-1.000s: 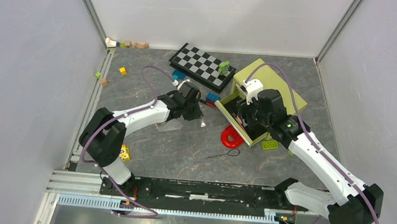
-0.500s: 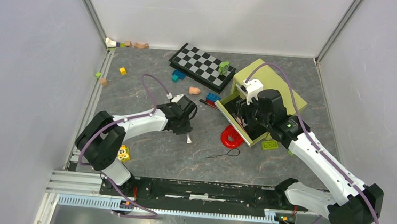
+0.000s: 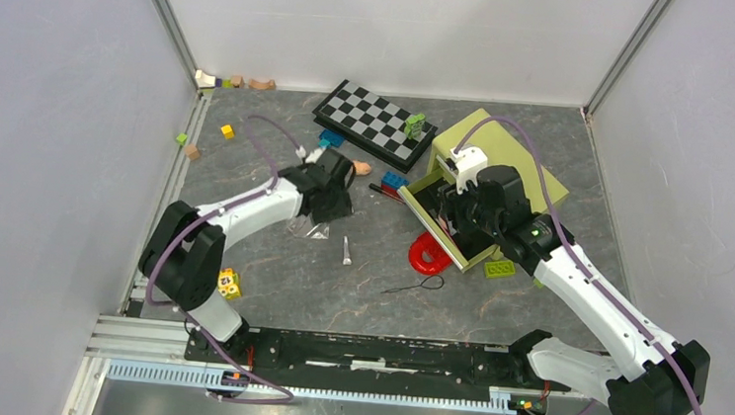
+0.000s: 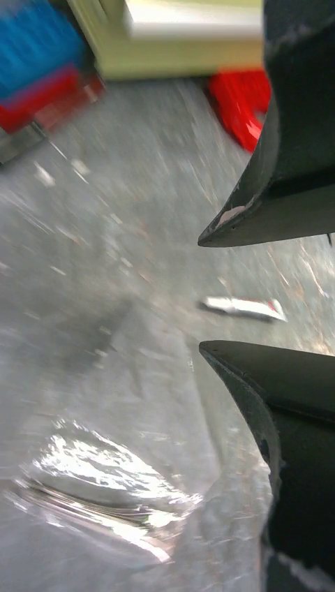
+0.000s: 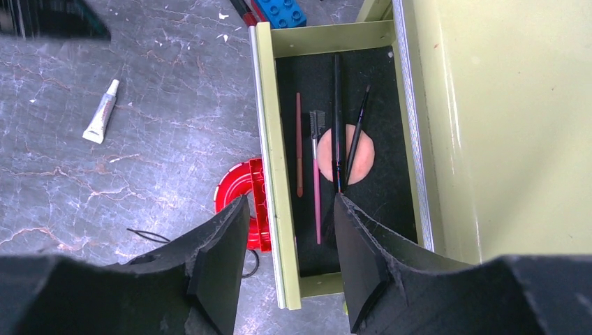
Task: Organize the makeup
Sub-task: Move the makeup to the center of the board, then pick up the makeup tool from the center of the board.
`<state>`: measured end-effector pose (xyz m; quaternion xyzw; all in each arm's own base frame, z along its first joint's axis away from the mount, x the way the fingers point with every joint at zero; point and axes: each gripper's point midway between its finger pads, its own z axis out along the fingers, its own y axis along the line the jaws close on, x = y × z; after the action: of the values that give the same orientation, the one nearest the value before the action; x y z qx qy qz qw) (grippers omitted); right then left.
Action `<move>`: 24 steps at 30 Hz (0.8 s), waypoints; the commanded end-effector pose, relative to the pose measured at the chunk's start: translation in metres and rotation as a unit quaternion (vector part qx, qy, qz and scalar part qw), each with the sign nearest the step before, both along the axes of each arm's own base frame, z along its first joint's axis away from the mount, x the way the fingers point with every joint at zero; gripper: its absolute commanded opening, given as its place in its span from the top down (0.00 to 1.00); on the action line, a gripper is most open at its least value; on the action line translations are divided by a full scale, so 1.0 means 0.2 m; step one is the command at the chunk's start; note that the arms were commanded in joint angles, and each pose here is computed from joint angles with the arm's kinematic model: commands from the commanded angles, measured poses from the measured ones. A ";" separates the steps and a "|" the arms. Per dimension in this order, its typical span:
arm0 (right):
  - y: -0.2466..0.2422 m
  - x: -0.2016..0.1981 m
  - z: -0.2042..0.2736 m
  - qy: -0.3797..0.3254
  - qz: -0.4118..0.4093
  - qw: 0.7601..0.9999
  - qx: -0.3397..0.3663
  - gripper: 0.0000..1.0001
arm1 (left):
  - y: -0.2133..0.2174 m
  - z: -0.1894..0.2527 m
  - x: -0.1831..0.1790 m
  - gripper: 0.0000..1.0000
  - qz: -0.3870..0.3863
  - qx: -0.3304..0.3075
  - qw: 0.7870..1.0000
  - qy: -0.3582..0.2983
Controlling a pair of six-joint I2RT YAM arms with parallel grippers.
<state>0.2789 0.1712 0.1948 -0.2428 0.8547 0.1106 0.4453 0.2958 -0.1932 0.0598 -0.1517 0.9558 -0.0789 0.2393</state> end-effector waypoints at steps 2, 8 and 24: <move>-0.01 0.01 0.03 -0.012 -0.003 1.000 0.000 0.46 | -0.05 0.32 0.45 0.41 -0.016 -0.024 0.996 -0.089; -0.01 0.00 0.03 -0.013 -0.002 1.000 0.001 0.45 | -0.13 0.32 0.77 0.40 -0.080 -0.079 0.990 -0.087; -0.02 -0.01 0.02 -0.010 -0.005 1.000 -0.005 0.45 | -0.13 0.09 0.97 0.39 -0.106 -0.039 0.992 -0.063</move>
<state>0.2787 0.1690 0.1936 -0.2428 0.8564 0.1052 0.4434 0.4826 -0.2194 0.0766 -0.0783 0.9449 -0.1581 0.2757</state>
